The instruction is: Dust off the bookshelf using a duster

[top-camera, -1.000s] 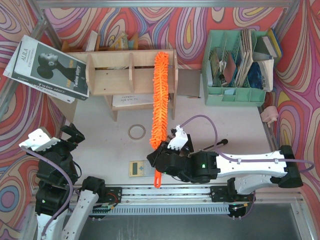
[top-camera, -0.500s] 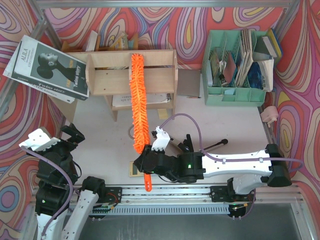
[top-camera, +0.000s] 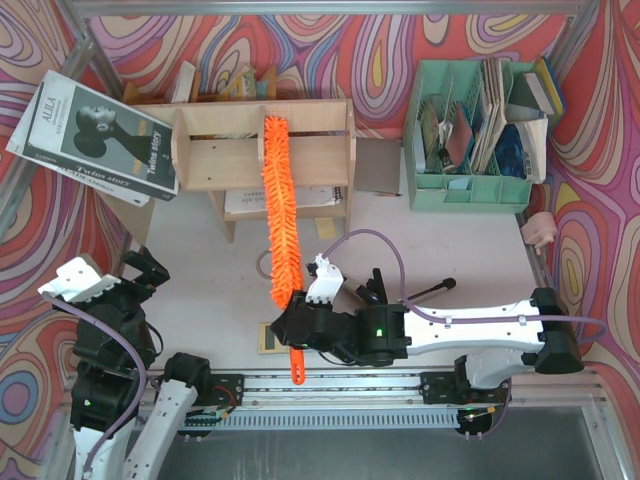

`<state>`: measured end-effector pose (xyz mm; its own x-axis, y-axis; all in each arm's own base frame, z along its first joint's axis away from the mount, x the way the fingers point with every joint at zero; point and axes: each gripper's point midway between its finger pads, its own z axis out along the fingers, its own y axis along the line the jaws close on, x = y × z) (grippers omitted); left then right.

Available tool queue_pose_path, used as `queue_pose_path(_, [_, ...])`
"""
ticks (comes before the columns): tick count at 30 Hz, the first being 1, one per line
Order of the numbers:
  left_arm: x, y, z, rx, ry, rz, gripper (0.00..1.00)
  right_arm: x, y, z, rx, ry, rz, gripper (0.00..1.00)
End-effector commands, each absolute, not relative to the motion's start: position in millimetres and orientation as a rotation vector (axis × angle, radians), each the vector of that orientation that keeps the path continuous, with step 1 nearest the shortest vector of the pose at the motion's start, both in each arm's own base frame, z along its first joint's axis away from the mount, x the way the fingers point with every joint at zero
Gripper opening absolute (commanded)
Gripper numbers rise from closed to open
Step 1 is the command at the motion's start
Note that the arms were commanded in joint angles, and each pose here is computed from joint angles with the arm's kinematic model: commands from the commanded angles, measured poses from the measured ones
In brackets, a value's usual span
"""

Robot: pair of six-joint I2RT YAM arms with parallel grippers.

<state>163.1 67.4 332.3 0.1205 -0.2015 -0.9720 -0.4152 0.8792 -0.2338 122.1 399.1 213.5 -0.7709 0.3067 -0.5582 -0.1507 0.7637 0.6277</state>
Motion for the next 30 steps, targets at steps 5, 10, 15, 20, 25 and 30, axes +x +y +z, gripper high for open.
queue_pose_path(5, [158, 71, 337, -0.534, 1.444, 0.174, 0.98, 134, 372, 207, 0.292, 2.301, 0.813, 0.0])
queue_pose_path(10, [158, 71, 337, -0.535, 1.443, 0.174, 0.98, 140, 343, 207, 0.441, 2.24, 0.818, 0.0])
queue_pose_path(15, [158, 71, 337, -0.534, 1.442, 0.172, 0.98, 141, 347, 213, 0.425, 2.226, 0.847, 0.0])
queue_pose_path(20, [159, 71, 337, -0.534, 1.445, 0.174, 0.99, 132, 386, 222, 0.222, 2.257, 0.91, 0.0])
queue_pose_path(25, [158, 72, 337, -0.535, 1.444, 0.178, 0.98, 127, 410, 231, 0.112, 2.259, 0.957, 0.0])
queue_pose_path(30, [158, 72, 337, -0.538, 1.443, 0.179, 0.98, 126, 414, 239, 0.076, 2.244, 0.986, 0.0])
